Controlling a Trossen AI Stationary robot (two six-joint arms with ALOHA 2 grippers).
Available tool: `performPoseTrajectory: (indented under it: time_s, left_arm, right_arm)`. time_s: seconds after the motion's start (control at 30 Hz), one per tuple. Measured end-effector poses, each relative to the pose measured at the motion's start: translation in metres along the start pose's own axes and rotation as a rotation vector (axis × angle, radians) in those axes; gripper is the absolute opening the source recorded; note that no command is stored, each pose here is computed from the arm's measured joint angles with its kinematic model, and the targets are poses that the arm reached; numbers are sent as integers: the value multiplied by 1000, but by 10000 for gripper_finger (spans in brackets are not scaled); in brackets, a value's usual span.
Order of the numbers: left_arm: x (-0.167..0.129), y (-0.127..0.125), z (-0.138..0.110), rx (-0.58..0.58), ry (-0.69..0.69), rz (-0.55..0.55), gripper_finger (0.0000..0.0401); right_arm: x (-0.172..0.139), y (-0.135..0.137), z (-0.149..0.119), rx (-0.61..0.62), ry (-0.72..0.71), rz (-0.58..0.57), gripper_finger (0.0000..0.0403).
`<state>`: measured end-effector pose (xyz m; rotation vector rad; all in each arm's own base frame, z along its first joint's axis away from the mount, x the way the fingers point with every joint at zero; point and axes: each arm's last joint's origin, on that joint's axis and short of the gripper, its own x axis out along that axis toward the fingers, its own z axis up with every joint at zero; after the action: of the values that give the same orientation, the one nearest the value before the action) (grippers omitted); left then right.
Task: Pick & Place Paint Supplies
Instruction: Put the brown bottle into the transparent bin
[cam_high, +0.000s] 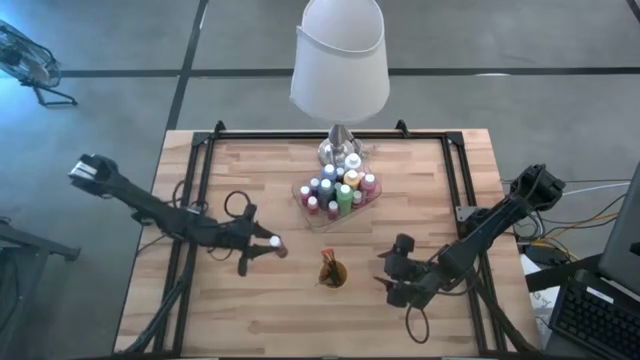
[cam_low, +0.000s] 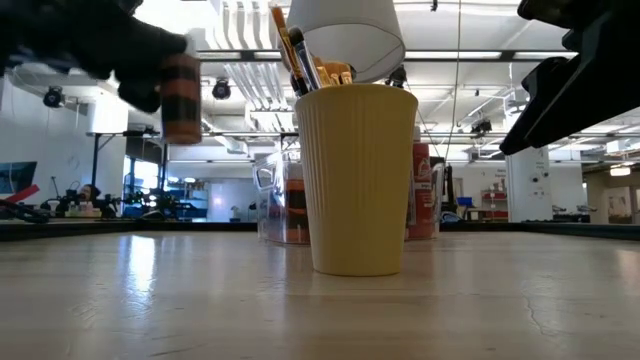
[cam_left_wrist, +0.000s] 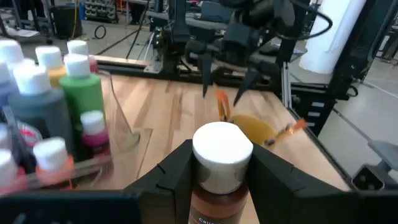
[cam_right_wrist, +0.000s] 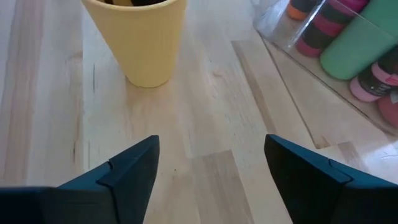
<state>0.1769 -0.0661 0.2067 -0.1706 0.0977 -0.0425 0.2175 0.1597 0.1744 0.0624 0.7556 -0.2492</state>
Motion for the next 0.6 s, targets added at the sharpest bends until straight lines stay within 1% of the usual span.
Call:
performPoseTrajectory:
  time_s: [0.17,0.37,0.6]
  left_arm:
    - [-7,3,-24,6,13,-12,131]
    - [-5,2,-35,66,64,-16,131]
    - [3,3,-50,57,119,58,131]
  right_arm:
    - [0,-1,1,2,-18,-21,274]
    - [1,-3,3,5,-48,-57,259]
    - [1,-3,3,7,-54,-64,242]
